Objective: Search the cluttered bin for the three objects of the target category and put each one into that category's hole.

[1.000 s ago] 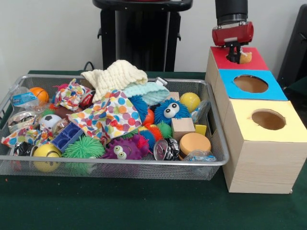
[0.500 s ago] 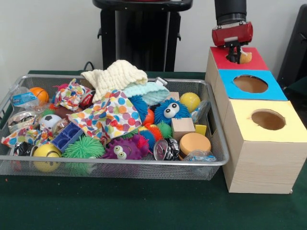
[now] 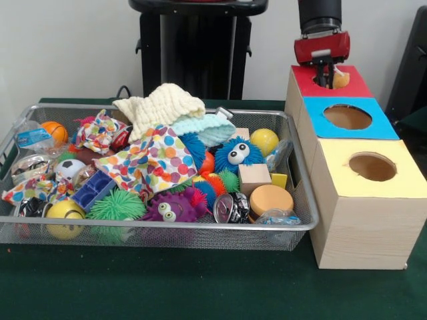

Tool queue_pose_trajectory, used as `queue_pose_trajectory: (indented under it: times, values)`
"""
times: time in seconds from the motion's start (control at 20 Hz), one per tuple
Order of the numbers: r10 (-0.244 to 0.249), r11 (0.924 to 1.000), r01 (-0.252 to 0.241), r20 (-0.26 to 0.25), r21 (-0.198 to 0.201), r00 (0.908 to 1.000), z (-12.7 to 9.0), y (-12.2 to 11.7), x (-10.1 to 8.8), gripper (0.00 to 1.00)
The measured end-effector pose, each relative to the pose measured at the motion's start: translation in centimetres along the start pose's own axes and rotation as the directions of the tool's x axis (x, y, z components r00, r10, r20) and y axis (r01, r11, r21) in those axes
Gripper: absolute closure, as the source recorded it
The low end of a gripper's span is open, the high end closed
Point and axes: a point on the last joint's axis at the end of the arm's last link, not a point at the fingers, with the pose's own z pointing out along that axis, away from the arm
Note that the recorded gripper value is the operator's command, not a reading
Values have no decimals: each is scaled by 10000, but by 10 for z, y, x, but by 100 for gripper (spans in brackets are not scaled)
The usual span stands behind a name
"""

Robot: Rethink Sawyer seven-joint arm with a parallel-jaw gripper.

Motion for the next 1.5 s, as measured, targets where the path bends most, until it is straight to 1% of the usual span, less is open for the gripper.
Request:
queue_pose_trajectory:
  times: [0.1, 0.3, 0.55, 0.95, 1.1, 1.25, 1.4, 1.5]
  values:
    - [-103, 9999, 105, 143, -113, 9998, -1, -1, 1, 100]
    - [-218, 9993, 224, 212, -286, 9995, -2, -3, 2, 100]
    - [-335, 9980, 339, 89, -533, 9994, -2, -6, 1, 100]
    - [-403, 9965, 394, -112, -737, 9991, -2, -8, -2, 100]
    - [-418, 9961, 388, -368, -790, 9985, -2, -9, -5, 100]
    - [-352, 9972, 300, -754, -690, 9965, 0, -9, -10, 100]
    - [-250, 9988, 193, -1262, -457, 9917, 2, -8, -15, 100]
    - [-157, 9998, 136, -1743, -132, 9846, 3, -5, -19, 100]
